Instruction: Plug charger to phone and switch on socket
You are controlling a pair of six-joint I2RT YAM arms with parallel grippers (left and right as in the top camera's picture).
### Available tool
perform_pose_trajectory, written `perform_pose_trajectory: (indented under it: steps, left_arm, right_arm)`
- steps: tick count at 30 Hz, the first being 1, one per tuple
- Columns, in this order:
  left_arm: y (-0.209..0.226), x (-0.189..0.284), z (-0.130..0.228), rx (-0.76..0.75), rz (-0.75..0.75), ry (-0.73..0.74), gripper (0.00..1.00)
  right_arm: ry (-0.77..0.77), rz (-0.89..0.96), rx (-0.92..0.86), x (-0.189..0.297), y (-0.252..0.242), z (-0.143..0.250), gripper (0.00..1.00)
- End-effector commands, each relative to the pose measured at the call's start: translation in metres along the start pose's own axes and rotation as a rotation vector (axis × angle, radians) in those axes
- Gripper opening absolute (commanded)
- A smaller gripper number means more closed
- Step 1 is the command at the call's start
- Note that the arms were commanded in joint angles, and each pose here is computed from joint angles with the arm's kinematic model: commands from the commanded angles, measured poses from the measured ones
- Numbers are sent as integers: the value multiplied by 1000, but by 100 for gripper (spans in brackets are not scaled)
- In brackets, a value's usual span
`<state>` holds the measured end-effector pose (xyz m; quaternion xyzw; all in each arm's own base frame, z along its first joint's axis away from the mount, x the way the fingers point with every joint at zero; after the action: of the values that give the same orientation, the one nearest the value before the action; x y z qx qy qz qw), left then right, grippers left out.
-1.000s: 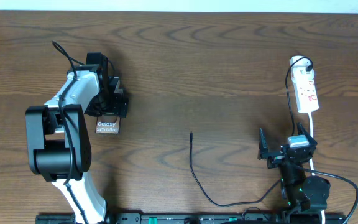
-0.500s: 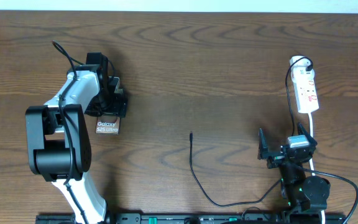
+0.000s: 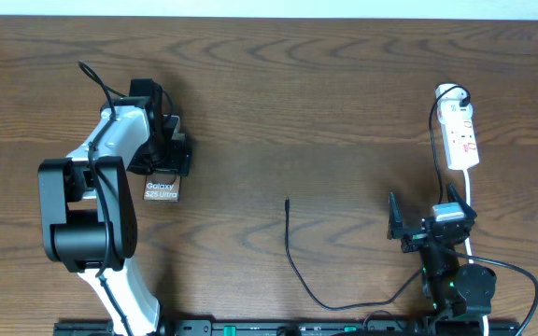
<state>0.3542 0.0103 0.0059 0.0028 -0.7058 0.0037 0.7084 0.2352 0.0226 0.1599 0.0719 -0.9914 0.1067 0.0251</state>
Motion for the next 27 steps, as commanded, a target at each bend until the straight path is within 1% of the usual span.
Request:
perform_pose_trajectory:
  steps: [1, 27]
  left_arm:
    - [-2, -13, 16, -21, 4, 56, 89]
    - [-2, -19, 19, -21, 4, 50, 89]
  right_arm:
    - [1, 0, 7, 0, 1, 0, 99]
    - [1, 0, 7, 0, 1, 0, 99]
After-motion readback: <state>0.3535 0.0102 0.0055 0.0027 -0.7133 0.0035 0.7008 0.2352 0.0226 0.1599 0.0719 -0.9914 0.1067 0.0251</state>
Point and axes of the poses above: each gripper's point midway between its finger pads, its own x axis back along the fingers, its own y axis along the line the jaws close on, z = x × y, the point moved 1 cm from there along x, back along the fingers, and after that the axes turned 6 degrees about x, right-handed, at the moved point
